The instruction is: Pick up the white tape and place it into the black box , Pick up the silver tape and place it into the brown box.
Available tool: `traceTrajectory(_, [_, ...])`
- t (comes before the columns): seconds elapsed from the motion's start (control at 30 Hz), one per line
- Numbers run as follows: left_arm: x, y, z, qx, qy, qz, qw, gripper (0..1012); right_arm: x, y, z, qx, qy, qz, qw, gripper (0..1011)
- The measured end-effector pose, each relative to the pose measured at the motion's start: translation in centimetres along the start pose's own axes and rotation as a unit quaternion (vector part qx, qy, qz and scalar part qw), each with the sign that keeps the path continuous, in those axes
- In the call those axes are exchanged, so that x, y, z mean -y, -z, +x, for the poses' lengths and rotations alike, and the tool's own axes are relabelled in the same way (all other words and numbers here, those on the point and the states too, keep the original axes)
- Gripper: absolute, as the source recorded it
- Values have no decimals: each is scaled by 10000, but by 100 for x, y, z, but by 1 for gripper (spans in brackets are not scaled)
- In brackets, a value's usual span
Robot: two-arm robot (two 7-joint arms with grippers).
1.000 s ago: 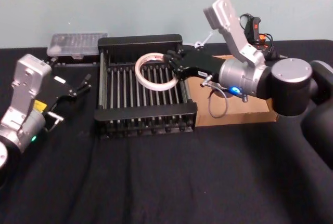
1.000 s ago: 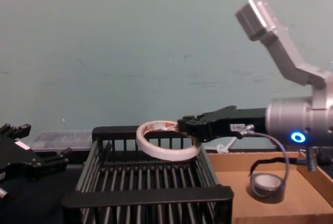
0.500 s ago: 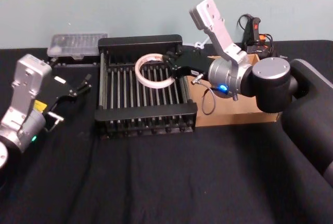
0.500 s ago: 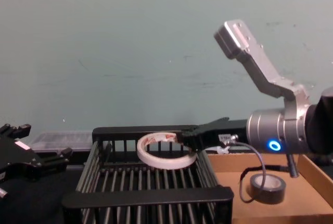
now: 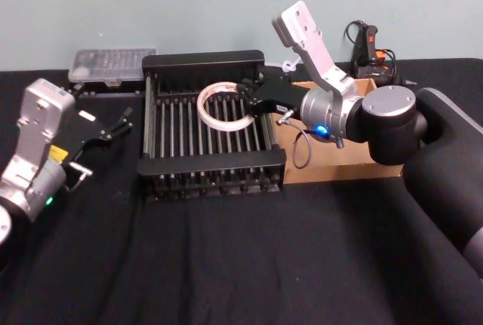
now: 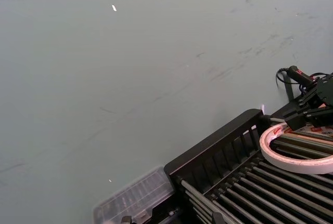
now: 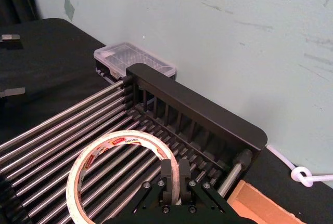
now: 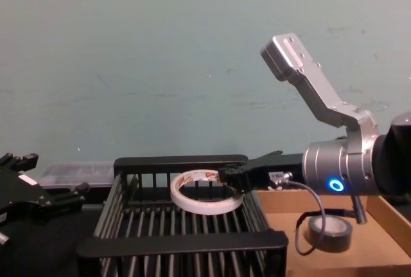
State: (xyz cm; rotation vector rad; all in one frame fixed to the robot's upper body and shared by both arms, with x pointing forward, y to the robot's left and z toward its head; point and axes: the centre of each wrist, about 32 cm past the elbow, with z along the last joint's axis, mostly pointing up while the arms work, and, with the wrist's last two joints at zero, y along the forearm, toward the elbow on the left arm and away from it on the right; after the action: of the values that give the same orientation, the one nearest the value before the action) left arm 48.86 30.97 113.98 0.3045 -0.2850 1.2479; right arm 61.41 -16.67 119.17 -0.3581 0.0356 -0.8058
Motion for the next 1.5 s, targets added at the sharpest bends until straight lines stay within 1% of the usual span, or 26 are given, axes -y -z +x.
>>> traceTrajectory(0.17, [0,0,0,0,0,0,10000,1001,0,1,0,-1,-1,-1,10000,91])
traceTrajectory(0.3, [0,0,0,0,0,0,10000,1001,1,3,0,-5,-3,-1,10000,151])
traceTrajectory(0.33, [0,0,0,0,0,0,10000,1002,1,3,0,-5,-4,-1,10000,202])
traceTrajectory(0.4, [0,0,0,0,0,0,10000,1001,1,3,0,-6,-5,-1,10000,253])
traceTrajectory(0.43, [0,0,0,0,0,0,10000,1001,1,3,0,-6,-6,-1,10000,301])
traceTrajectory(0.53, [0,0,0,0,0,0,10000,1001,1,4,0,-6,-8,-1,10000,359])
traceTrajectory(0.57, [0,0,0,0,0,0,10000,1001,1,4,0,-6,-8,-2,10000,417])
traceTrajectory(0.63, [0,0,0,0,0,0,10000,1001,2,3,0,-6,-9,-1,10000,449])
traceTrajectory(0.67, [0,0,0,0,0,0,10000,1001,1,3,0,-6,-10,0,10000,517])
traceTrajectory(0.73, [0,0,0,0,0,0,10000,1001,2,3,0,-7,-10,0,10000,559])
traceTrajectory(0.77, [0,0,0,0,0,0,10000,1001,2,3,0,-7,-10,0,10000,621])
traceTrajectory(0.87, [0,0,0,0,0,0,10000,1001,2,3,0,-8,-11,1,10000,679])
traceTrajectory(0.93, [0,0,0,0,0,0,10000,1001,2,3,0,-9,-11,2,10000,776])
traceTrajectory(0.97, [0,0,0,0,0,0,10000,1001,2,3,0,-9,-11,2,10000,776])
traceTrajectory(1.07, [0,0,0,0,0,0,10000,1001,2,3,-1,-11,-12,3,10000,885])
traceTrajectory(1.1, [0,0,0,0,0,1,10000,1002,2,2,0,-12,-12,4,10000,900])
traceTrajectory(1.13, [0,0,0,0,0,0,10000,1001,2,3,0,-12,-12,3,10000,950])
traceTrajectory(1.2, [0,0,0,0,0,0,10000,1001,2,3,0,-13,-12,3,10000,959])
traceTrajectory(1.23, [0,0,0,0,0,0,10000,1001,2,2,0,-12,-12,3,10000,993])
traceTrajectory(1.27, [0,0,0,0,0,0,10000,1001,2,2,0,-13,-12,4,10000,1002])
traceTrajectory(1.5, [0,0,0,0,0,0,10000,1001,2,3,0,-13,-12,3,10000,1002])
